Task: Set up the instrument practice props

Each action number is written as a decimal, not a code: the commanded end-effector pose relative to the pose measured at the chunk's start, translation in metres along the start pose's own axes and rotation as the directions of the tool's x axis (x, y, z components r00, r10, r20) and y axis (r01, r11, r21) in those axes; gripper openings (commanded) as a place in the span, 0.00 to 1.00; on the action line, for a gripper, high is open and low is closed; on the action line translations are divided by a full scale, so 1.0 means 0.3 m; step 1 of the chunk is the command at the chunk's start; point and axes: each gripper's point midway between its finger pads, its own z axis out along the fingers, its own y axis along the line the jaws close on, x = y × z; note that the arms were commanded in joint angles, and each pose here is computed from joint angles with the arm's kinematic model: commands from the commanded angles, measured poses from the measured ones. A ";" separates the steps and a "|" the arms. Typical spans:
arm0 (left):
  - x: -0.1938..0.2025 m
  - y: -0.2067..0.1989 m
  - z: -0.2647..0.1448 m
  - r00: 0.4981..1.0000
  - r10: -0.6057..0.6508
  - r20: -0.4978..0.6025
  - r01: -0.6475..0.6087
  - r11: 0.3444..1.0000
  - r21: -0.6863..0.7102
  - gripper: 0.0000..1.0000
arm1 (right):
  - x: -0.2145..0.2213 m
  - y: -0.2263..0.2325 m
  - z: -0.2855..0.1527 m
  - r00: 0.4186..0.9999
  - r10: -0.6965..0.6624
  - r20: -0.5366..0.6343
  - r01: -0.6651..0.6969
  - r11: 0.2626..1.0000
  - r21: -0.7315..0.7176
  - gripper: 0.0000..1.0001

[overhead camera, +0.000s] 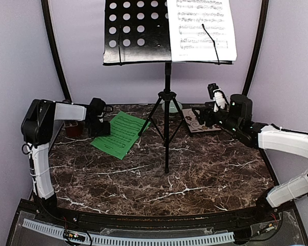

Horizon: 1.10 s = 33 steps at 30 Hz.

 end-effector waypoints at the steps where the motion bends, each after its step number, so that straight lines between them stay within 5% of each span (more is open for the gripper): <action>1: 0.255 -0.024 -0.121 0.995 -0.039 -0.086 0.039 0.999 -0.009 0.67 | -0.027 0.003 -0.026 0.999 0.009 0.042 -0.009 1.000 0.005 0.73; 6: 0.505 -0.146 -0.236 0.989 -0.011 -0.144 0.032 0.989 0.147 0.66 | -0.023 0.008 -0.028 0.999 0.014 0.041 -0.014 1.000 -0.004 0.73; 10: 0.576 -0.212 -0.351 0.993 0.039 -0.112 -0.009 0.966 0.258 0.66 | -0.019 0.017 -0.023 0.999 0.023 0.036 -0.022 1.000 -0.016 0.73; 20: 0.263 -0.120 -0.566 0.965 -0.162 0.208 0.060 0.904 0.423 0.76 | -0.004 0.098 -0.022 0.999 0.046 0.002 -0.046 0.995 -0.086 0.73; 27: 0.007 -0.073 -0.453 0.970 -0.111 0.216 0.002 0.894 0.449 0.79 | 0.033 0.207 -0.036 0.997 0.075 -0.036 -0.080 0.983 -0.165 0.72; 33: -0.084 -0.021 -0.255 0.988 -0.103 0.114 0.058 0.939 0.338 0.79 | 0.104 0.335 -0.048 0.992 0.087 -0.090 -0.106 0.967 -0.231 0.70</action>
